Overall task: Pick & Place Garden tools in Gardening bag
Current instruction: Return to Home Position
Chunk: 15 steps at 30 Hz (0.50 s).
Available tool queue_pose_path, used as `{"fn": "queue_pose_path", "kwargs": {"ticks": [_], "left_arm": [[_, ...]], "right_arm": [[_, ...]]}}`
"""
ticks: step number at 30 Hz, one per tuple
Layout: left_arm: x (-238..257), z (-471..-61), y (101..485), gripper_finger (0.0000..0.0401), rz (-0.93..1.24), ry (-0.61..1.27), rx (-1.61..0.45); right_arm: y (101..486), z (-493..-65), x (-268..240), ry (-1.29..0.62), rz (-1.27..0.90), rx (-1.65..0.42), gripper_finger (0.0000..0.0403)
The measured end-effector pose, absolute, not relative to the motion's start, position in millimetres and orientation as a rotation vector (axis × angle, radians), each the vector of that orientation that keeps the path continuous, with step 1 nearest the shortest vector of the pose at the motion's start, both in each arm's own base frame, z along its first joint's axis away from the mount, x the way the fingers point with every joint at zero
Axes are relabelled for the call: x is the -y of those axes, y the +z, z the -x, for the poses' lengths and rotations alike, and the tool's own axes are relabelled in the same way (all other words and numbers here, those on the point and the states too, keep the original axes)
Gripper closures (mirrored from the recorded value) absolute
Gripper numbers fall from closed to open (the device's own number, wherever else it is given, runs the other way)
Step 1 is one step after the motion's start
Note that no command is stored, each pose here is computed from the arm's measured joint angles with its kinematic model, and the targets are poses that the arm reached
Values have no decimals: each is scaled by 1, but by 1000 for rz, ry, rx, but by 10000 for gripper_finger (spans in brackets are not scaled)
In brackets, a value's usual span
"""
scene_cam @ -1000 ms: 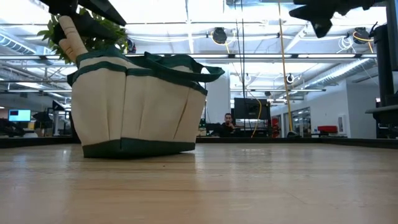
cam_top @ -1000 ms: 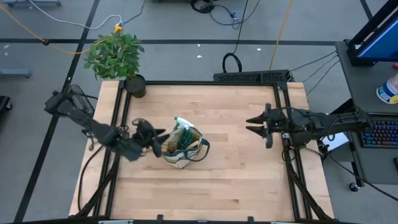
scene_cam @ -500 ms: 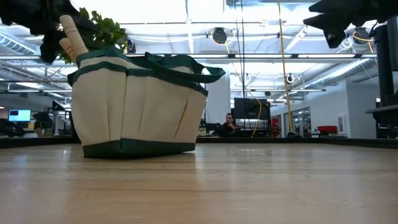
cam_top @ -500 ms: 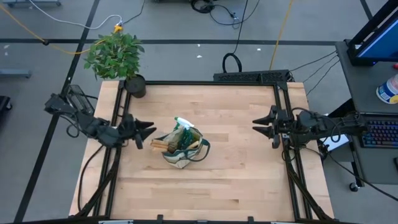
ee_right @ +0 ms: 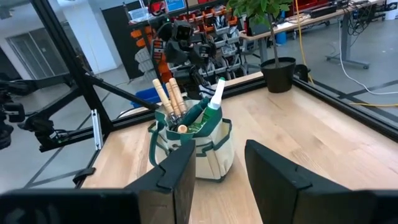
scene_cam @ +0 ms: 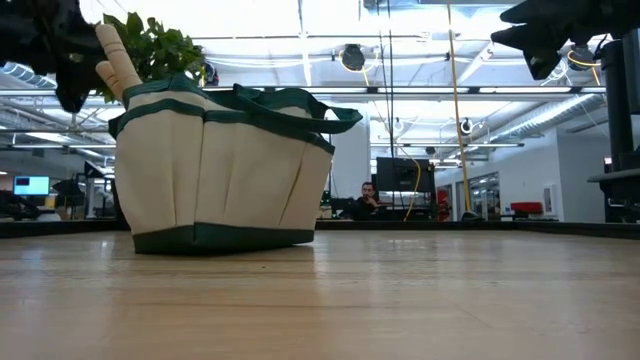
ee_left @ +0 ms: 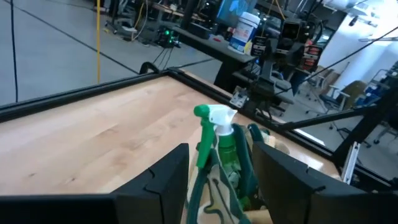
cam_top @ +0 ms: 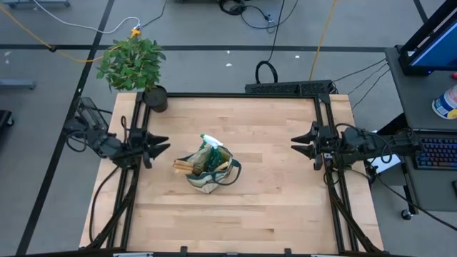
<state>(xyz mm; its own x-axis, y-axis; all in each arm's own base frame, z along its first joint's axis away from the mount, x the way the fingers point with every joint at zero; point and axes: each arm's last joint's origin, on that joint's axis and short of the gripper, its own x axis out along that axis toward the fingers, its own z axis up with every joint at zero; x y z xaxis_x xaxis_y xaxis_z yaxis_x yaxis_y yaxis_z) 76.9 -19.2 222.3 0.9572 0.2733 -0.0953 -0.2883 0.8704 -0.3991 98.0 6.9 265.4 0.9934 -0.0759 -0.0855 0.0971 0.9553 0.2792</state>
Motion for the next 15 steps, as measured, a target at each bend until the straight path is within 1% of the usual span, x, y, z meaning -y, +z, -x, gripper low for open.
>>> {"fn": "queue_pose_path", "kwargs": {"ticks": [7,12,15], "left_arm": [[18,-73,204,219,423,265,-16],[18,-75,200,219,434,241,-25],[18,-76,200,219,428,196,-38]], "right_arm": [[265,-98,-7,-92,-326,-81,273],[265,-99,-7,-87,-327,-78,273],[266,-100,-9,-40,-336,-77,273]]}}
